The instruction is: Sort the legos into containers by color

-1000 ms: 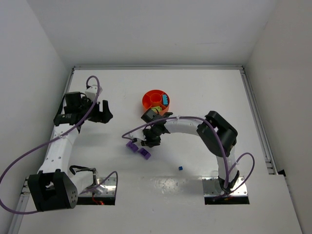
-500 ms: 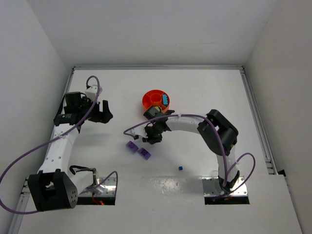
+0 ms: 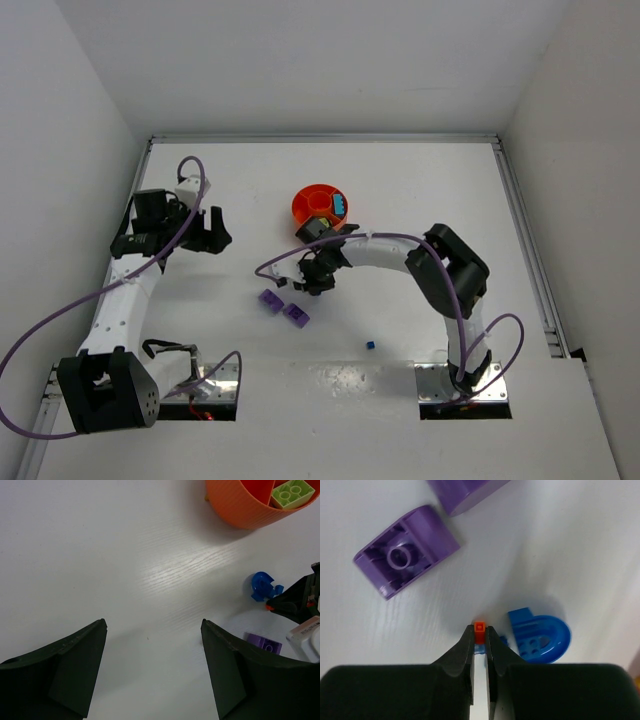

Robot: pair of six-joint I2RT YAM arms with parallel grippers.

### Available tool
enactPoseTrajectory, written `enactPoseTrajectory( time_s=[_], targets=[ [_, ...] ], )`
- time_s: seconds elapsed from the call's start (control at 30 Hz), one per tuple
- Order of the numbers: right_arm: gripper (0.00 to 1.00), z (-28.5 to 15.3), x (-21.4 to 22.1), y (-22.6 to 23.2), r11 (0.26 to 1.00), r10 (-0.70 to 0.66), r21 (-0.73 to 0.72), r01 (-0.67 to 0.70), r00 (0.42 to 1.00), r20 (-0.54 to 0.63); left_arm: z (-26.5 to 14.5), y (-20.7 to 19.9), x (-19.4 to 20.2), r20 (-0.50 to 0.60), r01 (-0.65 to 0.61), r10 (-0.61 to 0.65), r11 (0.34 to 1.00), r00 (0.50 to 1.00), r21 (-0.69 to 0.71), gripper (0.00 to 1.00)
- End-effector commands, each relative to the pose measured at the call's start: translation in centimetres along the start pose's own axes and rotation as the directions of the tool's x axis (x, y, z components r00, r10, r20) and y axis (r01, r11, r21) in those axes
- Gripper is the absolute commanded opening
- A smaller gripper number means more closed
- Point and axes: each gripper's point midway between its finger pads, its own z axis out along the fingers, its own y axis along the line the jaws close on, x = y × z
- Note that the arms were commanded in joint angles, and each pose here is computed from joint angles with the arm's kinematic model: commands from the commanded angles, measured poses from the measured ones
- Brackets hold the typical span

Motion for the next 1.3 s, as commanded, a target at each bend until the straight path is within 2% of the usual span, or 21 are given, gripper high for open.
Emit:
enactPoseTrajectory(
  time_s=[0.0,0.23,0.43,0.5,0.6,0.77,0.87,0.97,1.13,1.27],
  targets=[
    [0.03,-1.9,-1.6,1.3,0.999,-0.003,-0.044,0.005,0.999,0.039,0.0,0.1,-0.6,0.030,0.000,0.000,1.000,1.000,0.005,0.82],
    [0.03,-6.4,-6.8,2.0,0.997,0.064,-0.063,-0.054,0.982,0.179,0.0,0.1,-0.6,0.030,0.000,0.000,1.000,1.000,0.005,0.82],
    [0.01,-9.9,-9.9,0.3,0.992,0.123,-0.023,-0.122,0.957,0.262,-0.3,0.0,-0.8,0.048,-0.010,0.010,1.000,0.999,0.002,0.82],
    [0.01,-11.0,-10.9,-1.7,0.989,0.126,0.042,-0.144,0.948,0.294,-0.3,0.0,-0.8,0.048,-0.010,0.010,1.000,0.999,0.002,0.82],
    [0.00,-12.3,-10.6,-5.7,0.956,0.204,0.143,-0.256,0.931,0.303,-0.3,0.0,-0.8,0.048,-0.010,0.010,1.000,0.999,0.002,0.82],
    [0.00,-14.8,-10.1,-11.9,0.898,0.254,0.265,-0.351,0.906,0.339,-0.4,0.0,-1.2,0.056,-0.014,0.014,1.000,0.998,0.000,0.82],
    [0.00,-16.5,-8.6,-15.4,0.844,0.284,0.346,-0.409,0.889,0.359,-0.4,0.0,-1.2,0.056,-0.014,0.014,1.000,0.998,0.000,0.82],
    [0.00,-17.5,-6.8,-18.1,0.811,0.324,0.366,-0.457,0.871,0.368,-0.4,0.0,-1.2,0.056,-0.014,0.014,1.000,0.998,0.000,0.82],
    [0.00,-18.3,-3.8,-20.5,0.755,0.381,0.401,-0.519,0.845,0.375,-0.4,0.0,-1.2,0.056,-0.014,0.014,1.000,0.998,0.000,0.82],
    [0.00,-18.0,-1.8,-21.0,0.740,0.419,0.392,-0.547,0.830,0.368,-0.3,0.0,-1.5,0.056,-0.014,0.014,1.000,0.998,0.000,0.82]
  ],
)
